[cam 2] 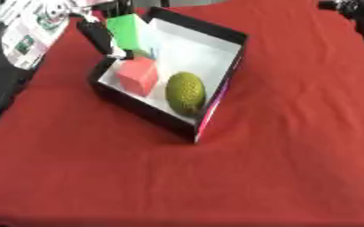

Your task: Pick up objects on the table and place them in the box.

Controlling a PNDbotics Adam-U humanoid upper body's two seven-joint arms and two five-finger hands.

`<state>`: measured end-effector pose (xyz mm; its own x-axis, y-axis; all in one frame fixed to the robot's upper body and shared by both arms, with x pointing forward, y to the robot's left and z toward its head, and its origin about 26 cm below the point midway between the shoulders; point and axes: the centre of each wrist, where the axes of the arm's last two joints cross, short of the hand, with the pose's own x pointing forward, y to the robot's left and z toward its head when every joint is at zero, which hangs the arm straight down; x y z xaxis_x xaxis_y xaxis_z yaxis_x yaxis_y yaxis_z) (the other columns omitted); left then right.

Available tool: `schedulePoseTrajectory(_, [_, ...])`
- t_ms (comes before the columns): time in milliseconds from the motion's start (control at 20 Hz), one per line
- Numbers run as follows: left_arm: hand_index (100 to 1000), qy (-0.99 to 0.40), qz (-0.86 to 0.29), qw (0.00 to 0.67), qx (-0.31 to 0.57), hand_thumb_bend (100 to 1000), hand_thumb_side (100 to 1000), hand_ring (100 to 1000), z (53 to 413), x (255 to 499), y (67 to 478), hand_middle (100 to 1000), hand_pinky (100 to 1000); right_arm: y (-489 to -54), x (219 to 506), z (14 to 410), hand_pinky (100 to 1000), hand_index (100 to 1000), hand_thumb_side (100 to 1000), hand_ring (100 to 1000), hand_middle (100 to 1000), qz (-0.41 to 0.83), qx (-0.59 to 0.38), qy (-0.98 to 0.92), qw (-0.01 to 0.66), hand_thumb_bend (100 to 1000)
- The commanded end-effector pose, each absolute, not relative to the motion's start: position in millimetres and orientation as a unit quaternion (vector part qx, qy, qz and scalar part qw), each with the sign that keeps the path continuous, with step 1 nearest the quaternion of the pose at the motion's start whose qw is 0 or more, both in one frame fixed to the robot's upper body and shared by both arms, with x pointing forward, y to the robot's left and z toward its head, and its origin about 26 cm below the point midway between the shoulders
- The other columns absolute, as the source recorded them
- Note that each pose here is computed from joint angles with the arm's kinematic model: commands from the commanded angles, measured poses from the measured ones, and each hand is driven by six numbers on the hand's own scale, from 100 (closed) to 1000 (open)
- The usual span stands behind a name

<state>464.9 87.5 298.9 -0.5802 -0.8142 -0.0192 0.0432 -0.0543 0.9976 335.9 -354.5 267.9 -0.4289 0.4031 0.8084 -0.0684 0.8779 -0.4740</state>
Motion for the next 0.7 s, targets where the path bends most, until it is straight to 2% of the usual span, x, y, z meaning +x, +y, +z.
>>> schedulePoseTrajectory(50, [881,-0.621,-0.638,0.307,0.337,788,349,808,310.3,464.6,90.1,785,830,-354.2,332.0,281.1,907,869,589,902,767,0.234,-0.11,-0.822,0.508,100])
schedulePoseTrajectory(100, [885,-0.622,-0.636,0.304,0.341,800,371,813,309.4,465.2,91.1,793,834,-354.2,332.0,280.8,907,869,589,902,767,0.233,-0.11,-0.822,0.508,100])
schedulePoseTrajectory(150, [892,-0.622,-0.635,0.302,0.344,826,443,818,308.4,465.7,92.2,803,839,-354.3,332.0,280.6,907,868,590,902,767,0.233,-0.11,-0.822,0.508,100])
schedulePoseTrajectory(300, [885,-0.633,-0.624,0.3,0.346,830,534,809,307.2,463.8,99.7,796,836,-355.0,331.9,279.6,907,869,590,902,767,0.231,-0.11,-0.821,0.51,100])
schedulePoseTrajectory(400, [880,-0.647,-0.615,0.298,0.339,807,527,802,309.5,458.2,108.3,790,832,-355.8,331.2,278.8,907,868,590,902,767,0.23,-0.111,-0.821,0.511,100])
schedulePoseTrajectory(450, [875,-0.655,-0.608,0.299,0.336,763,523,793,311.9,454.2,114.0,782,827,-356.6,330.7,278.4,907,868,588,901,766,0.228,-0.111,-0.821,0.511,100])
schedulePoseTrajectory(500, [874,-0.666,-0.597,0.3,0.332,756,521,790,315.9,448.3,122.2,779,825,-357.7,329.9,278.3,907,868,587,901,766,0.226,-0.113,-0.822,0.511,100])
schedulePoseTrajectory(550, [860,-0.679,-0.582,0.304,0.33,702,517,774,321.7,441.0,133.0,764,814,-359.2,328.9,278.3,907,868,592,901,766,0.223,-0.115,-0.822,0.511,100])
schedulePoseTrajectory(700, [841,-0.715,-0.52,0.329,0.332,628,478,757,341.8,418.0,169.4,735,804,-363.5,325.6,278.0,907,868,572,901,766,0.214,-0.122,-0.825,0.509,100])
